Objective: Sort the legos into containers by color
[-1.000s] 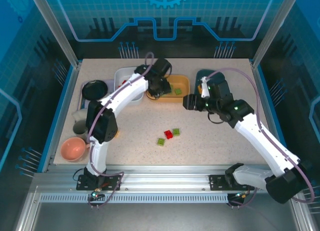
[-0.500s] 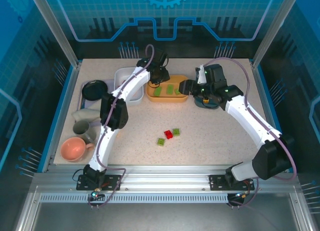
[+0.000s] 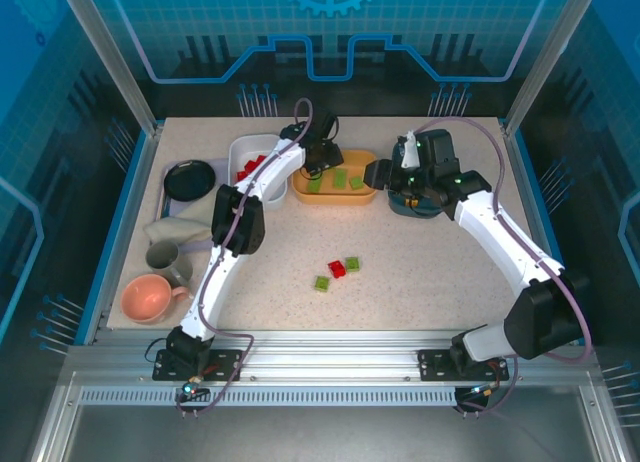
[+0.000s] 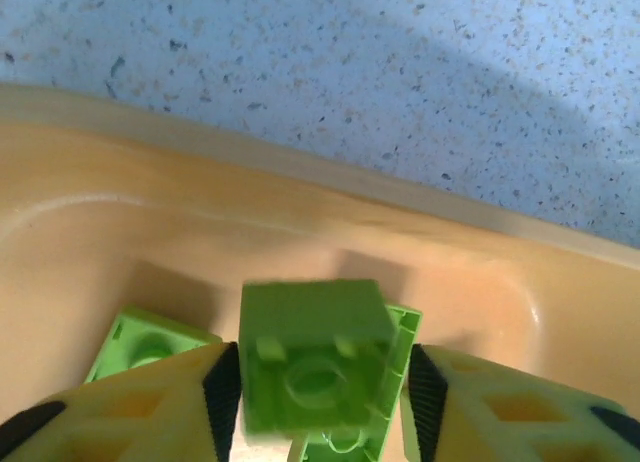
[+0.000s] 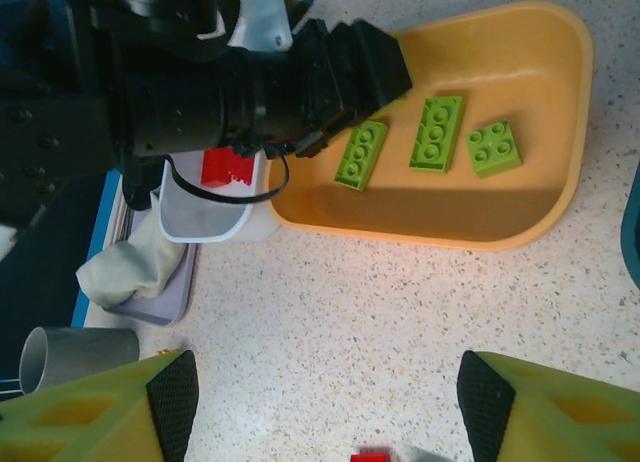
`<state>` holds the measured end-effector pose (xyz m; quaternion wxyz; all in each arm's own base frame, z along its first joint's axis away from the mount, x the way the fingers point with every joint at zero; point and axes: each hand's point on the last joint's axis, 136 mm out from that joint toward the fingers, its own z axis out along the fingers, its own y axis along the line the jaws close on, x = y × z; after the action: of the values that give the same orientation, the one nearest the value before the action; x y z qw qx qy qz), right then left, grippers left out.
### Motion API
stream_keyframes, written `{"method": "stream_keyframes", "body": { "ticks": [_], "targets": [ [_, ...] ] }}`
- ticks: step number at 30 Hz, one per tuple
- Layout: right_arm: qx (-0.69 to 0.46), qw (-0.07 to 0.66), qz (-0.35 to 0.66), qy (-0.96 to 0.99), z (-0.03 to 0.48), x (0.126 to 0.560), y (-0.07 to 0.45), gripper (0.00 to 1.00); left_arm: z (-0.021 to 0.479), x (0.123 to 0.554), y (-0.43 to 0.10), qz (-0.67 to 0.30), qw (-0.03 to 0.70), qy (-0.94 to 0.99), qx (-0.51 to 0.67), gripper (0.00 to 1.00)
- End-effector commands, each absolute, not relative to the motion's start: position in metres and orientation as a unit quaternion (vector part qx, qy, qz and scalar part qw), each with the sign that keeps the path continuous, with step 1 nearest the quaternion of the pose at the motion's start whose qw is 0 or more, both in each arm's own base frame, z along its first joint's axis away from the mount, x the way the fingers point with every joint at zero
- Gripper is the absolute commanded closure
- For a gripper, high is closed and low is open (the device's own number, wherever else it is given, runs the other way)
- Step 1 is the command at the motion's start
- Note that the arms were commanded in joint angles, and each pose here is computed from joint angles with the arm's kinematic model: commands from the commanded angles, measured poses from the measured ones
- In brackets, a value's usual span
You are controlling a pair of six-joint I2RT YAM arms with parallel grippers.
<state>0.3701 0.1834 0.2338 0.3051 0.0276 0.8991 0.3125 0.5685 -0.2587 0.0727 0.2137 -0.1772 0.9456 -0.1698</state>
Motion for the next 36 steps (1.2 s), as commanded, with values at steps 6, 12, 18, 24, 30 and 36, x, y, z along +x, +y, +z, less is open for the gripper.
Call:
{"method": "stream_keyframes", "body": {
  "ticks": [6, 12, 18, 24, 30, 36],
  "targets": [
    [-0.011, 0.306, 0.293, 0.905, 0.238, 0.357, 0.18, 0.28, 0.147, 0.551, -0.251, -0.195, 0.23, 0.935, -0.189, 0.34],
    [-0.131, 0.317, 0.253, 0.905, 0.241, 0.34, 0.217, 0.28, 0.2, 0.486, -0.203, -0.155, 0.224, 0.934, -0.231, 0.29],
    [-0.291, 0.295, 0.239, 0.878, 0.205, 0.307, 0.306, 0.26, 0.239, 0.385, -0.134, -0.114, 0.239, 0.92, -0.288, 0.26],
    [-0.381, 0.233, 0.227, 0.865, 0.149, 0.274, 0.398, 0.22, 0.246, 0.27, -0.065, -0.087, 0.267, 0.888, -0.363, 0.25],
    [-0.444, 0.182, 0.2, 0.854, 0.095, 0.25, 0.47, 0.08, 0.245, 0.188, -0.023, -0.079, 0.283, 0.87, -0.395, 0.24],
    [-0.465, 0.16, 0.173, 0.853, 0.053, 0.25, 0.516, 0.0, 0.258, 0.155, -0.006, -0.076, 0.297, 0.872, -0.382, 0.24]
  ]
}}
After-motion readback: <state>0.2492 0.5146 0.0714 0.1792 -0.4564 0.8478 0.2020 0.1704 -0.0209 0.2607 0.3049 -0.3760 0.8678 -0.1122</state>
